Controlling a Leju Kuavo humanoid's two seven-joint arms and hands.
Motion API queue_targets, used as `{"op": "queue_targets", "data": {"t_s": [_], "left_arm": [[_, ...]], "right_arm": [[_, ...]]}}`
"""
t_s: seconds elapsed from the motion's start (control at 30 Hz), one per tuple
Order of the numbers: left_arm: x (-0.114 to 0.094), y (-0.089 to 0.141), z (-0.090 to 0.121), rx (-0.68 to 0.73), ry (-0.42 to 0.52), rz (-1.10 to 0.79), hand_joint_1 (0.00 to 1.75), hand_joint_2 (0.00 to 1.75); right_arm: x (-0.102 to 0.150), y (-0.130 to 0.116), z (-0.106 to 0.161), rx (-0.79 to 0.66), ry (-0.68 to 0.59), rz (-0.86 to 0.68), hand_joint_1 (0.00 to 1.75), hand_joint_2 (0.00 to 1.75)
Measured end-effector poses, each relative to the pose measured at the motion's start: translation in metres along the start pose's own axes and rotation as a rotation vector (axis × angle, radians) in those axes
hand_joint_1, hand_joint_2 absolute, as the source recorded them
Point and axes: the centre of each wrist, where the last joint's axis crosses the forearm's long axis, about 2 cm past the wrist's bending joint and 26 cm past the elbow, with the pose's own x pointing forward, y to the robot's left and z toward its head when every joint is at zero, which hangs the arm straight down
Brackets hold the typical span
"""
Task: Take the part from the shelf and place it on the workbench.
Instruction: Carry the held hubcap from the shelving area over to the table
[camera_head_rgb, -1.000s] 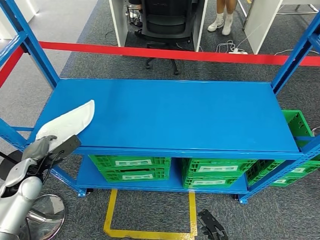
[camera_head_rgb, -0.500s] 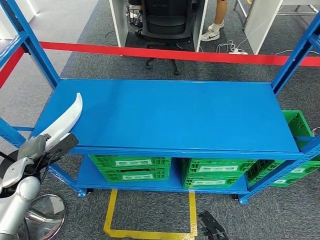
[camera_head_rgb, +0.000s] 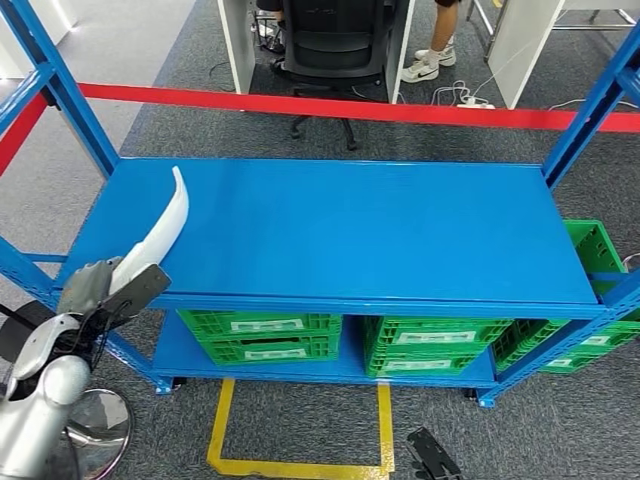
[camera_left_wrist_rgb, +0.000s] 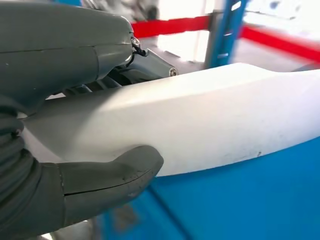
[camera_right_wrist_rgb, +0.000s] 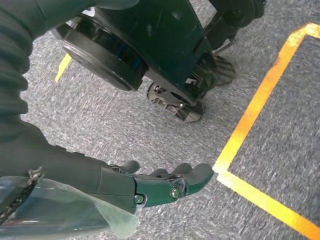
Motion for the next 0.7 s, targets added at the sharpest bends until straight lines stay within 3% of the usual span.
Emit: {"op": "queue_targets", "data": {"t_s": [0.2, 0.3, 0.53, 0.7], "left_arm": [[0.015, -0.001, 0.016, 0.029, -0.086, 0.1, 1.75, 1.75], [0.022, -0.002, 0.03, 0.076, -0.18, 0.187, 1.75, 1.75], [0.053, -0.01, 0.099, 0.268, -0.386, 0.358, 1.75, 1.75], [0.062, -0.011, 0.132, 0.391, -0.486, 0.471, 1.75, 1.75]], "right_arm": [[-0.002, 0.0, 0.005, -0.003, -0.015, -0.011, 0.0, 1.75], [-0.004, 0.001, 0.008, -0.016, -0.027, -0.039, 0.0, 1.75], [-0.014, 0.002, 0.019, -0.058, -0.093, -0.128, 0.0, 1.75], [-0.014, -0.004, 0.024, -0.086, -0.117, -0.154, 0.0, 1.75]]}}
